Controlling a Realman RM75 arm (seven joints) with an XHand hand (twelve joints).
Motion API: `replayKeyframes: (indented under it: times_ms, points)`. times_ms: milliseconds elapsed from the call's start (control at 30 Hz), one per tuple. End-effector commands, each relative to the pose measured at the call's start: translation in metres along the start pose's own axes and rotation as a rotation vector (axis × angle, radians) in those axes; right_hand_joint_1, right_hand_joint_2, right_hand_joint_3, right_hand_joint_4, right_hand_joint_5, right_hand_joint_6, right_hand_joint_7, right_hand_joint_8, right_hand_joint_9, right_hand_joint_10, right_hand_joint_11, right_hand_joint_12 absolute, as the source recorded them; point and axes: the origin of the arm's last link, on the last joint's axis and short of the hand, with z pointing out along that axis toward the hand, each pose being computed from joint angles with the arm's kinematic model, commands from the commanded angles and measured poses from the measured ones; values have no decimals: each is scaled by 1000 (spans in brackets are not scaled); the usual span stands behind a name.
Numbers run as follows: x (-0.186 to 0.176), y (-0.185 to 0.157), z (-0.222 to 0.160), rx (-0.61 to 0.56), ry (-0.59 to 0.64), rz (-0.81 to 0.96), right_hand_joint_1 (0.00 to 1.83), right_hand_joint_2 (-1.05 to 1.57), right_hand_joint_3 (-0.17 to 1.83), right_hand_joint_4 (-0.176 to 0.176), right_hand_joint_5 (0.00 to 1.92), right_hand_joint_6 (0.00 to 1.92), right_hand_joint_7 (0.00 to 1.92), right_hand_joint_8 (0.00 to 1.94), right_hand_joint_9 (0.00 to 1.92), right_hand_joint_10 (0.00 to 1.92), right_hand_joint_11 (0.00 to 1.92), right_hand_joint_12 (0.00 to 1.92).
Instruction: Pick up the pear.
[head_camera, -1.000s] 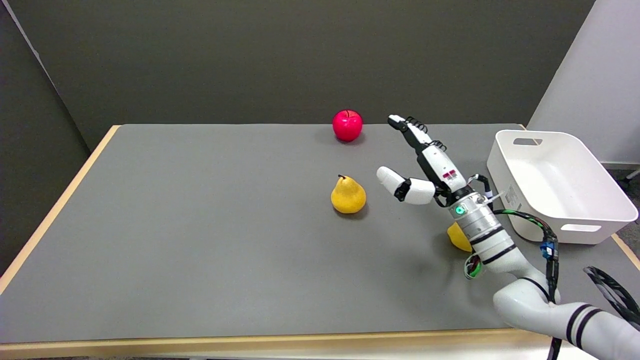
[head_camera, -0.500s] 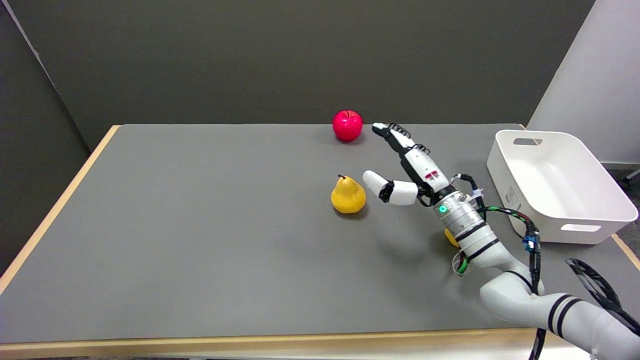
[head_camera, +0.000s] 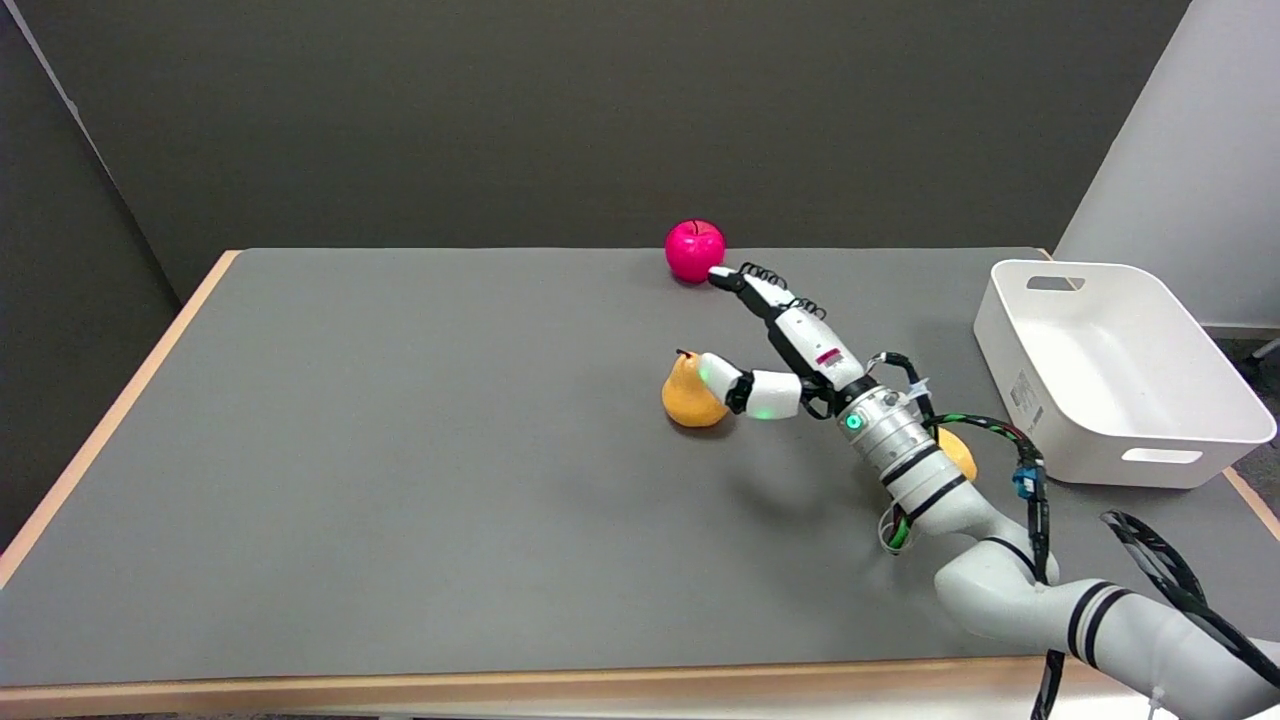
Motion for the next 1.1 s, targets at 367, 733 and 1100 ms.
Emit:
replayKeyframes:
  times_ms: [367, 733, 1100]
  points:
    - [-35, 1, 8, -63, -110, 75, 399, 584, 969, -176, 77, 456, 82, 327, 27, 486, -1, 715]
    - [-45, -5, 12, -59, -130, 88, 431, 632, 865, -176, 126, 379, 127, 256, 36, 489, -1, 767]
    - [-57, -9, 14, -56, -172, 70, 440, 634, 874, -176, 132, 386, 134, 258, 44, 497, -1, 785]
